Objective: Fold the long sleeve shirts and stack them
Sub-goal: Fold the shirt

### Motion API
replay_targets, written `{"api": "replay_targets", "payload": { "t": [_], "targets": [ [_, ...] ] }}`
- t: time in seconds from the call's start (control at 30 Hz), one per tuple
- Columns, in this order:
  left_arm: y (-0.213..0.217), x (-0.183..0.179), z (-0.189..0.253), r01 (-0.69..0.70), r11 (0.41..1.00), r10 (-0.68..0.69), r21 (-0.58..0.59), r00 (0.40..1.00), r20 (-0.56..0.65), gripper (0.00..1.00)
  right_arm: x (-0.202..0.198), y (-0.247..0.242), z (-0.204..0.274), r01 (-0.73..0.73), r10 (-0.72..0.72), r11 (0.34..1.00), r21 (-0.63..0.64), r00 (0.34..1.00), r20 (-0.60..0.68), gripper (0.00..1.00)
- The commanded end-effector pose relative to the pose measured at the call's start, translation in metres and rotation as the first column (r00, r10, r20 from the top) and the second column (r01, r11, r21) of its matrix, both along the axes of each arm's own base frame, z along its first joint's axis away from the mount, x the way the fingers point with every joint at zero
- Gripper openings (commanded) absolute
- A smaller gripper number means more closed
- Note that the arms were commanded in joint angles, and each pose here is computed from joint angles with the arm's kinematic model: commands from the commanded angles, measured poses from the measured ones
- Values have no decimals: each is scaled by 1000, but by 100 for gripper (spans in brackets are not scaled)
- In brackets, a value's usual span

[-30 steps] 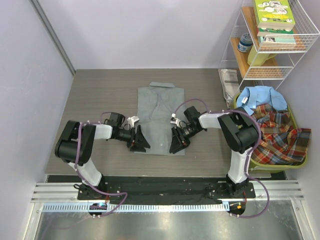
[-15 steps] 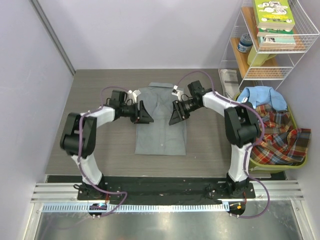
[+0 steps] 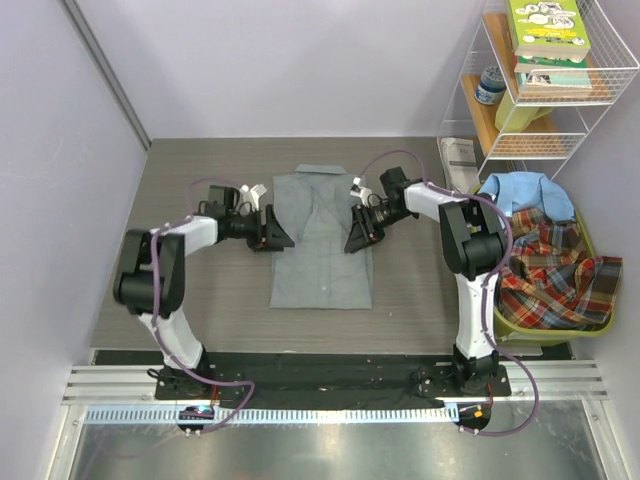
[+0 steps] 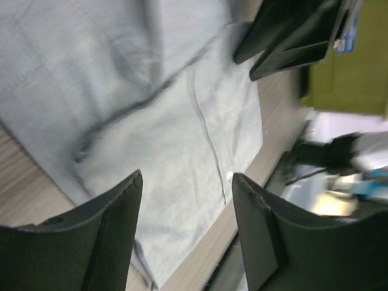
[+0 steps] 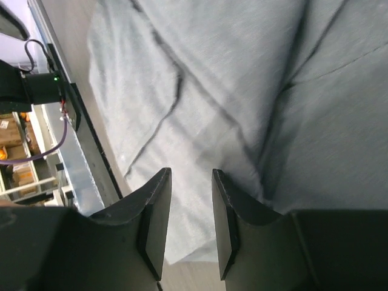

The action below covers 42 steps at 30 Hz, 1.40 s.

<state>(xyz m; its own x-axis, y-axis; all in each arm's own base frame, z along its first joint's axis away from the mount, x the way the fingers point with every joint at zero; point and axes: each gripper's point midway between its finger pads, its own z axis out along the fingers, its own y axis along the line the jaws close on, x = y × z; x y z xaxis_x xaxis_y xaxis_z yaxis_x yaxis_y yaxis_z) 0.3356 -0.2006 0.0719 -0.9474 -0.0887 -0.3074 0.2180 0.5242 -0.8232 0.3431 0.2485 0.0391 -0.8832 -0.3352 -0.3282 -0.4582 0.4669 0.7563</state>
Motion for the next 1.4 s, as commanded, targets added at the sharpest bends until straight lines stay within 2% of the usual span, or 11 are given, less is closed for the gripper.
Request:
{"api": "replay_targets", "payload": {
  "t": [0.0, 0.17, 0.23, 0.27, 0.47, 0.83, 1.0, 1.03, 1.07, 1.23, 1.37],
  "targets": [
    [23, -30, 47, 180, 883, -356, 434, 859, 367, 62, -8, 9, 72, 25, -33, 997, 71, 992, 122, 39],
    [27, -83, 35, 121, 543, -772, 831, 460, 438, 62, 4, 25, 74, 7, -15, 999, 34, 971, 237, 39],
    [33, -90, 18, 37, 464, -824, 885, 385, 416, 62, 3, 37, 69, -21, 15, 1000, 21, 969, 245, 39],
    [19, -102, 25, 5, 449, -860, 894, 276, 430, 62, 5, 43, 68, -30, 24, 999, 19, 968, 249, 38],
    [-21, -143, 3, -61, 390, -917, 919, 68, 394, 59, 5, 68, 29, -85, 92, 996, -37, 965, 245, 37],
    [-49, -145, -52, -141, 282, -959, 949, -30, 281, 49, 5, 64, -37, -100, 124, 986, -134, 975, 185, 35],
    [-56, -139, -54, -156, 251, -968, 956, -25, 250, 14, -4, 60, -48, -121, 148, 980, -155, 973, 175, 35],
    [-49, -145, -56, -117, 211, -977, 970, -19, 211, 2, -9, 58, -49, -126, 152, 979, -158, 974, 166, 35],
    [-64, -145, -34, -102, 281, -959, 954, -2, 282, 0, -13, 60, -42, -133, 159, 979, -151, 971, 177, 35],
    [-76, -197, 8, 214, 328, -943, 920, 11, 333, 0, -60, 72, -12, -200, 213, 975, -100, 966, 147, 36],
    [-52, -252, 29, 475, 233, -966, 848, 15, 257, 0, -58, 76, 44, -197, 198, 980, -24, 961, 191, 42]
  ]
}}
